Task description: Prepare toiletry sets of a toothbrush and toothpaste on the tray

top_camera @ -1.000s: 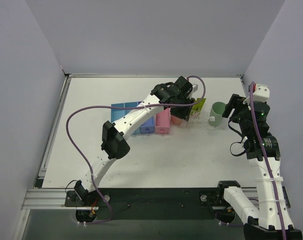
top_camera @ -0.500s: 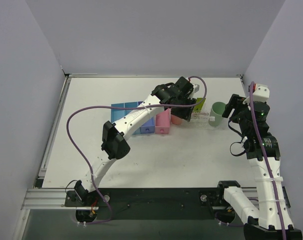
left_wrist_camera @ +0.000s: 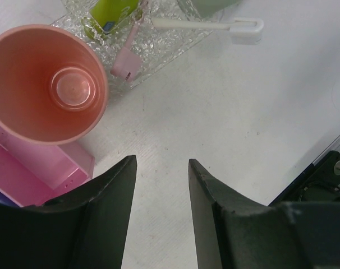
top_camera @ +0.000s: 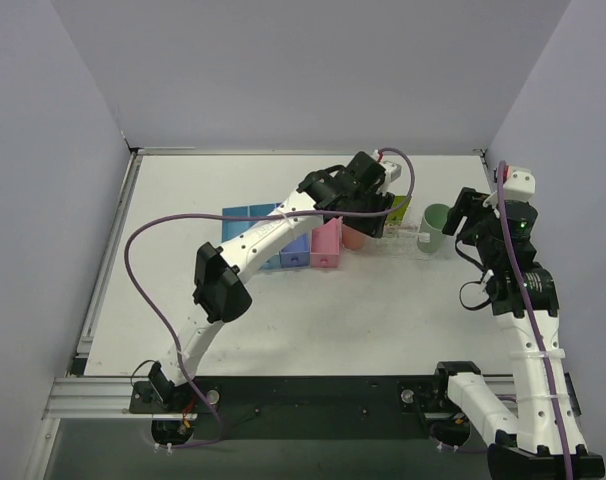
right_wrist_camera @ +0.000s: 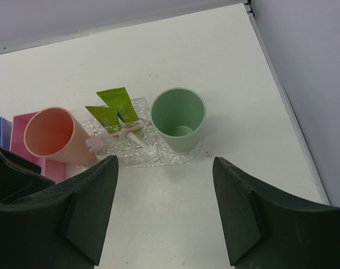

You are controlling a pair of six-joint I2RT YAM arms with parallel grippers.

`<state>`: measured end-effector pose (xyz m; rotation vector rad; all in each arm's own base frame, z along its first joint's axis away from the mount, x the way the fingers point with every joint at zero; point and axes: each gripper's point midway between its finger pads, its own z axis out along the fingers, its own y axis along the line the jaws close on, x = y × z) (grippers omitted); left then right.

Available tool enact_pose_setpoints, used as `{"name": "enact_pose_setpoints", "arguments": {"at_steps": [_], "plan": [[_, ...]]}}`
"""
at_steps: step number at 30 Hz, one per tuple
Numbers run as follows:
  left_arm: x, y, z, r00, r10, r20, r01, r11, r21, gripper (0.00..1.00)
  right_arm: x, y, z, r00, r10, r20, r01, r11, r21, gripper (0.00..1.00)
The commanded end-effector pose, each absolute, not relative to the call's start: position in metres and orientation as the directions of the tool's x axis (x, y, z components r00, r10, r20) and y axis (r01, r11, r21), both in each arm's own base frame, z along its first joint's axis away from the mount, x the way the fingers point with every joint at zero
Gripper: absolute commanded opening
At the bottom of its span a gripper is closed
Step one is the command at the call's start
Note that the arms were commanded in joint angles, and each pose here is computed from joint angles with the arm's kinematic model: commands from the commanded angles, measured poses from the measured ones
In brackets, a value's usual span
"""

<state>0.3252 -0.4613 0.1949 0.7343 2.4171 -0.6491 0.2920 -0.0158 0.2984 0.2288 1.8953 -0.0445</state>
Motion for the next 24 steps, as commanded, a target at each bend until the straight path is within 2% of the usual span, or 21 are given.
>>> {"name": "enact_pose_setpoints", "arguments": {"at_steps": [1, 5, 6, 7, 9, 11, 13, 14, 15, 17, 19, 20, 21, 24], "plan": [[0.333, -0.465, 0.283, -0.556, 0.243, -0.795, 0.684, 0.677, -0.271, 0.52, 0.301, -0.005, 0.307, -0.290, 0.129, -0.948, 0.123, 0.988, 0.097, 0.62], [0.335, -0.449, 0.296, -0.503, 0.211, -0.838, 0.683, 0.691, -0.236, 0.52, 0.305, 0.018, 0.296, -0.357, 0.132, -0.925, 0.006, 0.990, 0.139, 0.58], [0.339, -0.435, 0.314, -0.476, 0.174, -0.862, 0.663, 0.714, -0.222, 0.52, 0.307, 0.022, 0.289, -0.389, 0.135, -0.911, -0.006, 0.989, 0.149, 0.58], [0.341, -0.430, 0.298, -0.486, 0.177, -0.856, 0.651, 0.727, -0.219, 0.52, 0.309, 0.027, 0.286, -0.405, 0.145, -0.903, -0.019, 0.986, 0.167, 0.57], [0.345, -0.406, 0.313, -0.472, 0.113, -0.875, 0.619, 0.749, -0.237, 0.52, 0.311, 0.040, 0.276, -0.454, 0.165, -0.876, -0.060, 0.975, 0.214, 0.55], [0.350, -0.388, 0.293, -0.504, 0.070, -0.861, 0.573, 0.773, -0.272, 0.51, 0.312, 0.049, 0.270, -0.482, 0.166, -0.860, -0.082, 0.969, 0.233, 0.53], [0.361, -0.355, 0.318, -0.468, -0.047, -0.882, 0.528, 0.785, -0.323, 0.51, 0.315, 0.060, 0.263, -0.515, 0.165, -0.841, -0.087, 0.966, 0.243, 0.53], [0.361, -0.339, 0.290, -0.515, -0.065, -0.855, 0.475, 0.809, -0.347, 0.51, 0.316, 0.062, 0.262, -0.520, 0.172, -0.837, -0.082, 0.965, 0.249, 0.53], [0.359, -0.319, 0.310, -0.479, -0.126, -0.869, 0.449, 0.815, -0.366, 0.51, 0.318, 0.068, 0.263, -0.526, 0.191, -0.829, -0.075, 0.960, 0.269, 0.53], [0.368, -0.280, 0.294, -0.470, -0.191, -0.862, 0.351, 0.855, -0.381, 0.51, 0.322, 0.066, 0.264, -0.521, 0.230, -0.822, -0.034, 0.957, 0.288, 0.55], [0.367, -0.245, 0.308, -0.406, -0.249, -0.879, 0.288, 0.879, -0.381, 0.51, 0.328, 0.064, 0.270, -0.498, 0.280, -0.820, 0.006, 0.947, 0.320, 0.56], [0.371, -0.221, 0.295, -0.405, -0.259, -0.877, 0.229, 0.900, -0.372, 0.52, 0.329, 0.063, 0.272, -0.491, 0.290, -0.822, 0.014, 0.946, 0.325, 0.57], [0.366, -0.202, 0.308, -0.363, -0.291, -0.885, 0.197, 0.904, -0.379, 0.54, 0.332, 0.063, 0.274, -0.482, 0.300, -0.823, 0.023, 0.943, 0.331, 0.57], [0.356, -0.158, 0.309, -0.310, -0.339, -0.888, 0.111, 0.915, -0.387, 0.65, 0.334, 0.061, 0.280, -0.460, 0.319, -0.829, 0.042, 0.940, 0.339, 0.58]]}}
